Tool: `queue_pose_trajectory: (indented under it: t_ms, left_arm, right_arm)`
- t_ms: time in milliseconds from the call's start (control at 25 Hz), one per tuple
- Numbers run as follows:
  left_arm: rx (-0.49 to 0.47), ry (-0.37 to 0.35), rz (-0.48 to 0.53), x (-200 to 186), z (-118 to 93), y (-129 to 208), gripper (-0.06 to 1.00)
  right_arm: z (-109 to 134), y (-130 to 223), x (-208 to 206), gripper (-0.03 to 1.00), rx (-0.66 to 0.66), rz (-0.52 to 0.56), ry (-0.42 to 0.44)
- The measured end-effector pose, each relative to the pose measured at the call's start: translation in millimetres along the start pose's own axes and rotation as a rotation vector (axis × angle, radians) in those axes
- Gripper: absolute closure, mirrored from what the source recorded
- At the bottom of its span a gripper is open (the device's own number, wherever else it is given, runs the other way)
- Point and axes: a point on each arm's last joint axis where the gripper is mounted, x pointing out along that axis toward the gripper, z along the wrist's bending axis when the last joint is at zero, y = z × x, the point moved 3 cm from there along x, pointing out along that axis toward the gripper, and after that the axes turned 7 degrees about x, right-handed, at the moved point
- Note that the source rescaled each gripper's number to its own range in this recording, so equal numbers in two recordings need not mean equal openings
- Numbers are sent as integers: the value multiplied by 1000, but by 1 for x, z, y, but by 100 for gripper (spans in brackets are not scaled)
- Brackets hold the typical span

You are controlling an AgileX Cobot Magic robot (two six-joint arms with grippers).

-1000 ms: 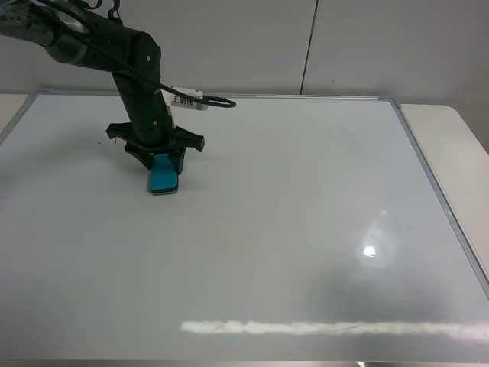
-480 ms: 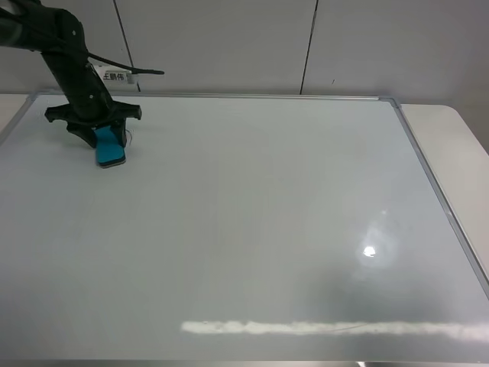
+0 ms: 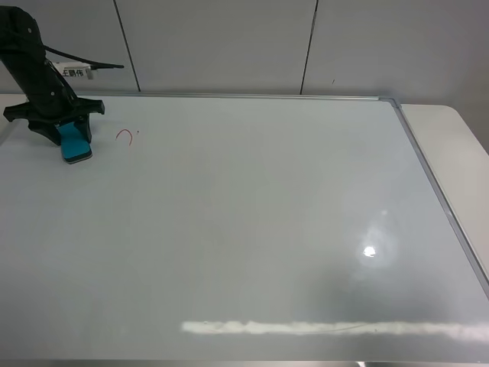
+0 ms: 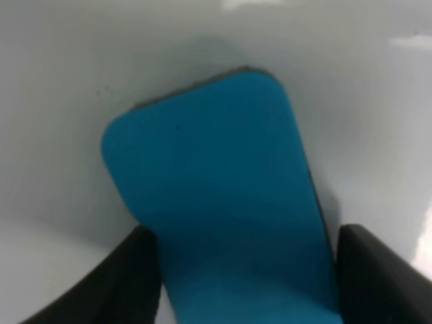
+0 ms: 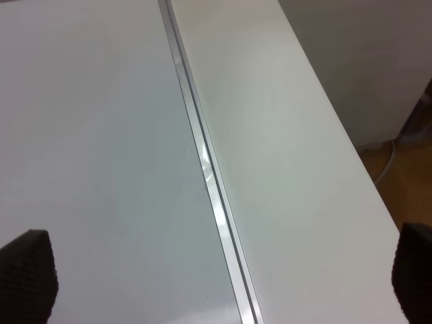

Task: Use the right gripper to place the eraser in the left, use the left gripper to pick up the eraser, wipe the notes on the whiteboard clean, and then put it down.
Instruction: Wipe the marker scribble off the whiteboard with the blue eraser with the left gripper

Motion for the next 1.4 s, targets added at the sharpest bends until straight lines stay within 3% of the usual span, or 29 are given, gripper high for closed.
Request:
queue_pose_trajectory:
  t_ms: [360,640,840,1000,1120,1400]
  left_arm:
    - [141,23,78,2,-74,-20,94]
    - [277,36,58,3,-145,-26,94]
    - [343,51,47,2,-172,-18,94]
    - [348,53,54,2,-167,-19,94]
    - [308,77,62,3,-152,-24,94]
    - [133,30,93,9,-55,-42,94]
  right_arm:
    - [0,0,0,-3,0,0,0]
    - [0,0,0,-3,0,0,0]
    - [0,0,0,-3,0,0,0]
    - [0,0,0,-3,0,0,0]
    - [0,0,0,-3,0,0,0]
    - [0,0,0,-3,0,0,0]
